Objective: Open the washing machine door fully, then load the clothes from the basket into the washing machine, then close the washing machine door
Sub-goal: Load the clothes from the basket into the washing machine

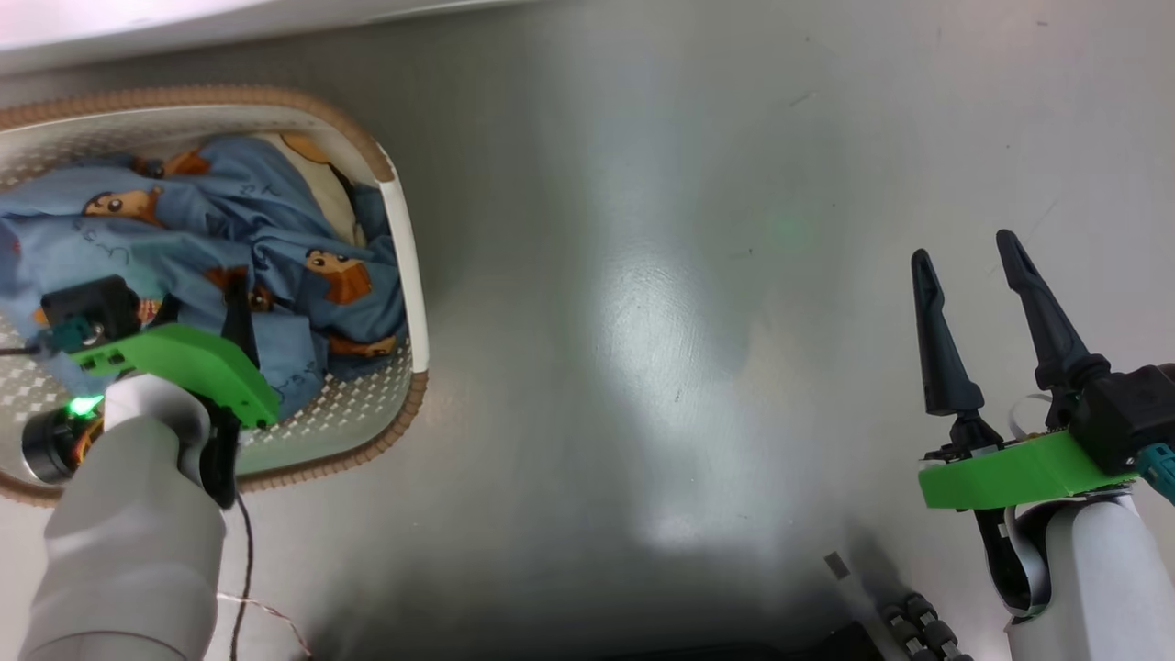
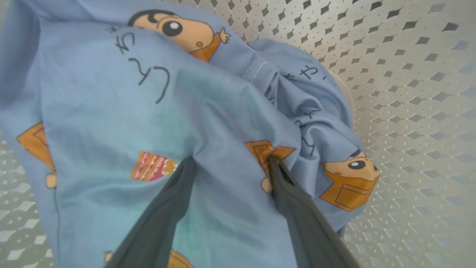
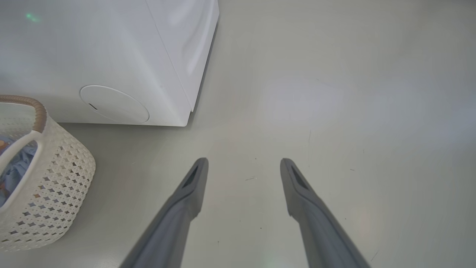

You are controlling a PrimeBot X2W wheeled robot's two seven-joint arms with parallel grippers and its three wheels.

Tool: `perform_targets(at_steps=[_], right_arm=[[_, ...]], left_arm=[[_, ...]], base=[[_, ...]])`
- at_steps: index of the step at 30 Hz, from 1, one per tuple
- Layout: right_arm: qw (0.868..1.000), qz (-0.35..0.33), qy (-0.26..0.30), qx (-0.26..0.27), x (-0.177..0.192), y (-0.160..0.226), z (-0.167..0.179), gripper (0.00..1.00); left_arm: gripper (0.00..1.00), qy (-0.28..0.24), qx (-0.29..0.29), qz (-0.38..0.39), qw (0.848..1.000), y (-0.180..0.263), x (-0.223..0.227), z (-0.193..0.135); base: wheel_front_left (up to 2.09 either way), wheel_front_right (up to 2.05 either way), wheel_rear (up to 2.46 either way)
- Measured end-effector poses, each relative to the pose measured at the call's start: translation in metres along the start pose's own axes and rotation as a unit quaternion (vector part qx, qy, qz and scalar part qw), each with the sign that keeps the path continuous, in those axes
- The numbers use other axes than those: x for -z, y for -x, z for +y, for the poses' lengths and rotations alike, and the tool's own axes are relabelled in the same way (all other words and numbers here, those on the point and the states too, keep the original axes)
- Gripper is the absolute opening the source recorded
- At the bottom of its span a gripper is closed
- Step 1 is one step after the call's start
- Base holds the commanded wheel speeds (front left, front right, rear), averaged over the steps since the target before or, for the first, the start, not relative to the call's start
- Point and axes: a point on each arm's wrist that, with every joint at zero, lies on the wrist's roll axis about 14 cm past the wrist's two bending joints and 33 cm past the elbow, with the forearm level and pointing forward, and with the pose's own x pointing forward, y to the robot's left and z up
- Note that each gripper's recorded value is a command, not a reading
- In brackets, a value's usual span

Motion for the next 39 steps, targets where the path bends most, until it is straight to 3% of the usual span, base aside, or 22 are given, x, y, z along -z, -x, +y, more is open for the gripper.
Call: perform_targets(at_steps=[6, 7, 8, 9, 11, 25, 39], right_arm=[[1.000, 0.004, 0.003, 0.007, 0.005, 0.000, -0.005, 1.00], [1.000, 0.004, 0.004, 0.008, 0.005, 0.000, -0.006, 1.00], [1.000, 0.003, 0.004, 0.008, 0.006, 0.000, -0.006, 1.00], [1.000, 0.003, 0.004, 0.008, 0.006, 0.000, -0.006, 1.00], [1.000, 0.004, 0.004, 0.010, 0.007, 0.000, -0.007, 1.00], [1.000, -0.020, 0.000, 0.005, -0.016, 0.003, -0.002, 1.00], [0.996, -0.085, -0.008, -0.018, -0.079, 0.016, 0.016, 1.00]], left_arm=[[1.00, 0.002, -0.005, 0.011, 1.000, -0.011, 0.002, -0.001], [0.90, 0.002, -0.004, 0.014, 1.000, -0.012, 0.003, -0.002], [0.49, 0.003, -0.004, 0.016, 1.000, -0.013, 0.004, -0.002], [0.49, 0.003, -0.004, 0.016, 1.000, -0.013, 0.004, -0.002], [0.00, 0.003, -0.003, 0.017, 1.000, -0.016, 0.004, -0.004], [0.00, -0.004, 0.005, -0.040, 0.999, 0.007, -0.023, -0.006], [0.00, 0.033, 0.017, -0.160, 0.986, 0.081, -0.059, -0.005]], base=[[0.00, 0.00, 0.00], [0.00, 0.00, 0.00], [0.00, 0.00, 0.00], [0.00, 0.00, 0.00], [0.00, 0.00, 0.00], [0.00, 0.00, 0.00], [0.00, 0.00, 0.00]])
